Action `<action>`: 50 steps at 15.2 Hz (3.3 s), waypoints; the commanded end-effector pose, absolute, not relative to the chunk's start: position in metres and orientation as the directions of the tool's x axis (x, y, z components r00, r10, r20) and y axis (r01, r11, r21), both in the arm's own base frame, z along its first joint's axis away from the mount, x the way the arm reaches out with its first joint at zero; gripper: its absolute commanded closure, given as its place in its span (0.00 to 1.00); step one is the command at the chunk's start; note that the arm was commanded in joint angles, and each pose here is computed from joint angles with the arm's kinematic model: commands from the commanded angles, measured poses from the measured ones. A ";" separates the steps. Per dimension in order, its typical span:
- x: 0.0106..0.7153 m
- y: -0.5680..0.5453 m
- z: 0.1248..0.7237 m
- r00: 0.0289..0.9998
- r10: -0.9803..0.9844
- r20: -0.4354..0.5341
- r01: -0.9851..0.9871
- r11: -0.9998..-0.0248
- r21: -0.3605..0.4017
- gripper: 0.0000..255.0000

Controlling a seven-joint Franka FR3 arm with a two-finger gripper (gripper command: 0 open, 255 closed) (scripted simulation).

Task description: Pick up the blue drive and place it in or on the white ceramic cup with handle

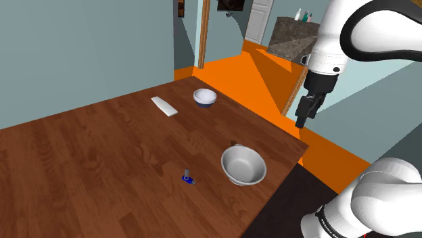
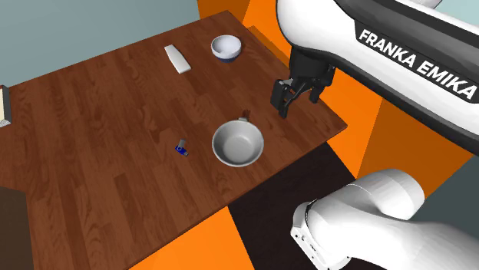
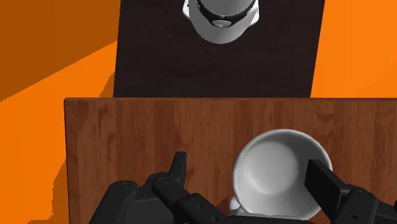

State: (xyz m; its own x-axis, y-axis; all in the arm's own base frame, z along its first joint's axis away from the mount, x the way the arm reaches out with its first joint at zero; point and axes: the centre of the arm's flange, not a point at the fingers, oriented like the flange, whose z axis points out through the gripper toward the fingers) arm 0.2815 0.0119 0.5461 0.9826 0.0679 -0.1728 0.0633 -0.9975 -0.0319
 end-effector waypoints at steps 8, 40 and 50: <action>0.317 0.075 0.492 0.986 0.093 -0.137 0.090 -0.996 -0.028 0.00; 0.456 0.328 0.272 0.981 0.192 0.003 0.192 -0.981 -0.002 0.00; 0.456 0.328 0.253 0.981 0.192 0.003 0.192 -0.981 -0.002 0.00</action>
